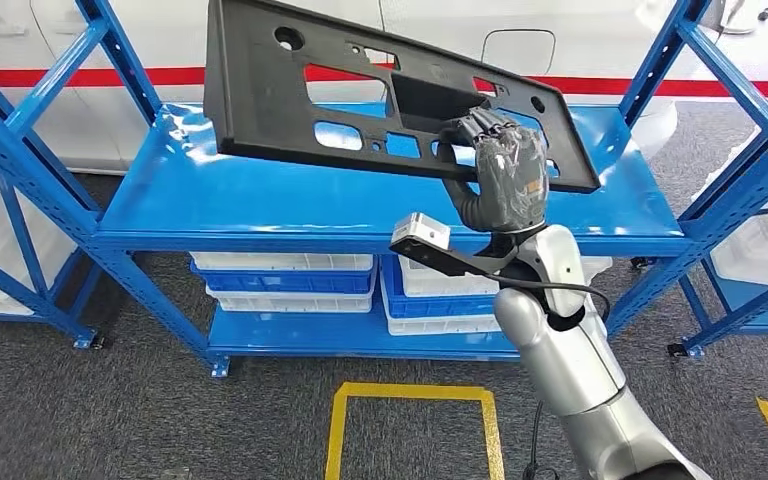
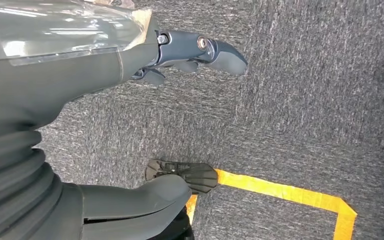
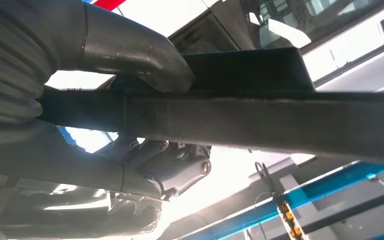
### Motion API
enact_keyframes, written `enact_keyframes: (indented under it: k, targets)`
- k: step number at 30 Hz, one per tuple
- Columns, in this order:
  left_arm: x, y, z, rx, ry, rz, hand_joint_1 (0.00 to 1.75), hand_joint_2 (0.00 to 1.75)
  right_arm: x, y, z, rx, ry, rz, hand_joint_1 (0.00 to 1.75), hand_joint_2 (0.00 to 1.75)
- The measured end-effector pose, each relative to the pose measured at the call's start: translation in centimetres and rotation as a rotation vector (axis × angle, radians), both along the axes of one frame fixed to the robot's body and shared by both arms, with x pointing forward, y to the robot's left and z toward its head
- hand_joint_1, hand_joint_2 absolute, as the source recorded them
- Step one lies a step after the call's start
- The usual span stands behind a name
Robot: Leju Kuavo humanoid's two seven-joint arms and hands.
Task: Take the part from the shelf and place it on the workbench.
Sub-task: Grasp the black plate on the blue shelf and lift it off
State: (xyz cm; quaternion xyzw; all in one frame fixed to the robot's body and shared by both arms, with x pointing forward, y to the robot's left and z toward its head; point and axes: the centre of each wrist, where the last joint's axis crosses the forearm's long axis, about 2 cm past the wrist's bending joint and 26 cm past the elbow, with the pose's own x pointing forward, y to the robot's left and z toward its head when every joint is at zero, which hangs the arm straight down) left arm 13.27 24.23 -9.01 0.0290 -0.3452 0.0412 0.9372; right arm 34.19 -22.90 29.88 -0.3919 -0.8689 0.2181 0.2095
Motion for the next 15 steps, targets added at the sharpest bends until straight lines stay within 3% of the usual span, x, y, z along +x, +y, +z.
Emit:
enact_keyframes:
  k: [15]
  targets:
    - [0.07,0.83,-0.06,0.011,-0.012,0.014,0.0,1.75,0.3,-0.29,0.77,0.036,-0.012,0.019,1.75,1.75]
